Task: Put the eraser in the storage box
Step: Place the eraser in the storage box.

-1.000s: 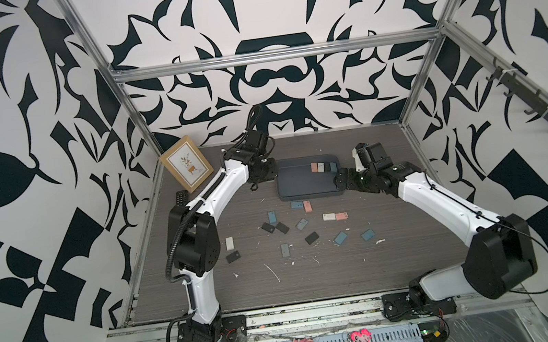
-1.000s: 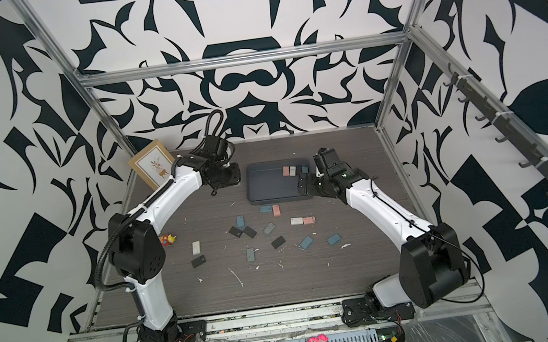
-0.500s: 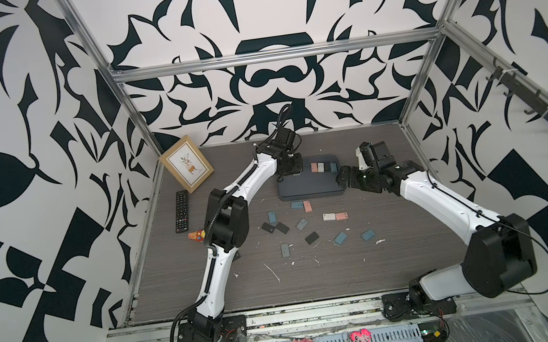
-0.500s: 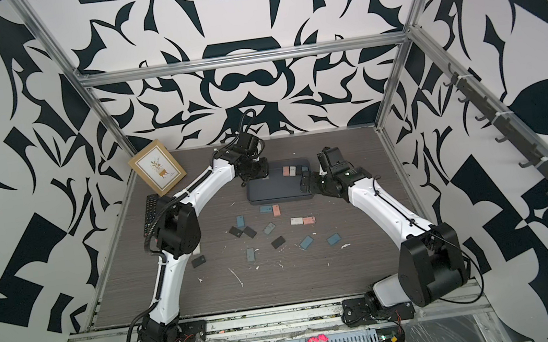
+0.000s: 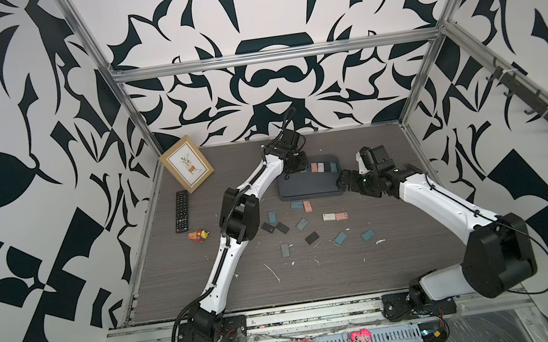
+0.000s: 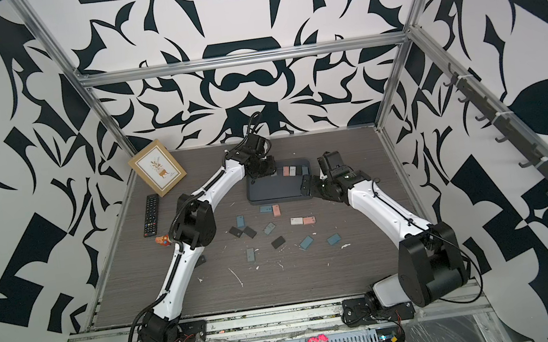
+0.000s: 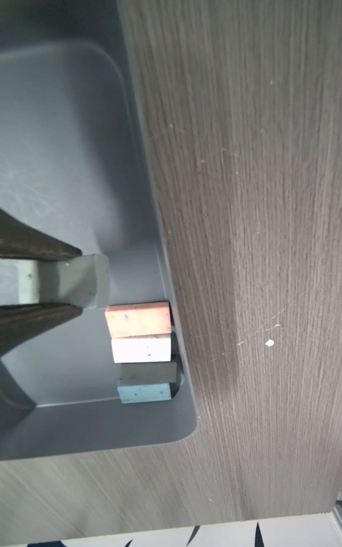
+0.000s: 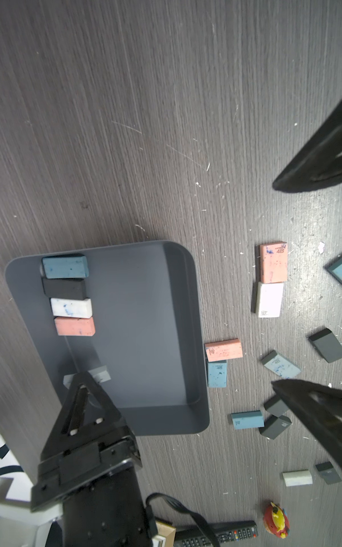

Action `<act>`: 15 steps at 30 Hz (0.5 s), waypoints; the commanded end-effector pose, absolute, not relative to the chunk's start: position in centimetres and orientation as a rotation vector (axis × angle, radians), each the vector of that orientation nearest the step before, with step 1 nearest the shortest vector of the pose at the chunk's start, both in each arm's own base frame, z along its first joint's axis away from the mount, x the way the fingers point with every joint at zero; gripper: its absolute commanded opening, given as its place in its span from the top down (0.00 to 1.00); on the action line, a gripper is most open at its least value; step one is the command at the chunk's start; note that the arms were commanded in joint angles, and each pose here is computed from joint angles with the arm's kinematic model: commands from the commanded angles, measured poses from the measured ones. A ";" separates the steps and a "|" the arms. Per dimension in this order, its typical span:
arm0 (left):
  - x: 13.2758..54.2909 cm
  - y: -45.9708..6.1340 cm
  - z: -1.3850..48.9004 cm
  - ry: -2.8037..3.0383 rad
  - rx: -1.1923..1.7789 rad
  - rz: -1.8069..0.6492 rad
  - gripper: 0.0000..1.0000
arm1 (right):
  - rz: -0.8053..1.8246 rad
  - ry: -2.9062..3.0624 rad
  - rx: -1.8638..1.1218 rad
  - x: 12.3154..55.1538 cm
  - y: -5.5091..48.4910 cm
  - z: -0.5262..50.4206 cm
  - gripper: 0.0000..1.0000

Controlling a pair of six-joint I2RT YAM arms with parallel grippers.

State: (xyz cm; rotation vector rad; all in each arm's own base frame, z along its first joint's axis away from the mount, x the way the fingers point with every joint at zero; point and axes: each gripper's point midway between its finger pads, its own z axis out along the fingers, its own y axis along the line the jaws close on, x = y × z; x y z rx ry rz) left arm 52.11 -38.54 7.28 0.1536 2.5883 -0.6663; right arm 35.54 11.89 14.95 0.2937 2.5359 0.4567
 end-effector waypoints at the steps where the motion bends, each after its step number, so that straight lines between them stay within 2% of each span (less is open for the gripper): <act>1: 52.5 -39.1 6.1 2.600 0.099 -0.705 0.76 | 0.487 2.470 0.294 36.0 12.0 16.6 0.01; 15: 53.0 -39.4 3.7 2.604 0.088 -0.703 0.73 | 0.478 2.481 0.293 35.9 11.9 15.8 0.01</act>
